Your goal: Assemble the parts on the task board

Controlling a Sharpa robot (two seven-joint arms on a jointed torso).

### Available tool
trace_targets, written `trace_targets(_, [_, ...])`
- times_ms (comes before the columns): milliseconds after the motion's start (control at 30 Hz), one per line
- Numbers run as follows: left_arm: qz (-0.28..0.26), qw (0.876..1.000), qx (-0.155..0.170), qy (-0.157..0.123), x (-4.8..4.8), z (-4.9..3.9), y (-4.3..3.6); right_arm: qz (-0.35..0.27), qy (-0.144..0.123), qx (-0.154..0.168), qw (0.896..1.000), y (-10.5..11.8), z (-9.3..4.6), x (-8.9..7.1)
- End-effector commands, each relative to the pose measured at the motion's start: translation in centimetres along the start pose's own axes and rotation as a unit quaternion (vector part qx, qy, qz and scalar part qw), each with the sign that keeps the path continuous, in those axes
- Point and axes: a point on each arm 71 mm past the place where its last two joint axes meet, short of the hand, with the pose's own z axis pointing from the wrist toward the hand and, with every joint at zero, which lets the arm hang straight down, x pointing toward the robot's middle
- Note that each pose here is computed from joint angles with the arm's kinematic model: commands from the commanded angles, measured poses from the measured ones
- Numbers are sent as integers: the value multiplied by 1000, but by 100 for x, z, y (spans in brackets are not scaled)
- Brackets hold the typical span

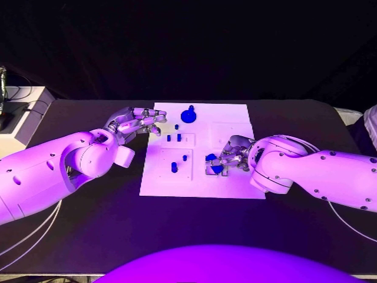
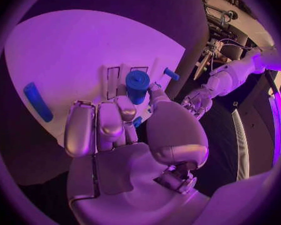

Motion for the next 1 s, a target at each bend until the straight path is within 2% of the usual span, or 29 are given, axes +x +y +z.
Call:
trace_targets(33, [-4, 1000, 2, 8, 22, 1, -6, -6, 10, -5, 1000, 11, 1, 31])
trace_targets(533, [-4, 1000, 2, 7, 19, 3, -4, 4, 2, -9, 1000, 13, -9, 20])
trace_targets(1000, [-4, 1000, 2, 7, 17, 6, -1, 14, -12, -17, 1000, -76, -99, -38])
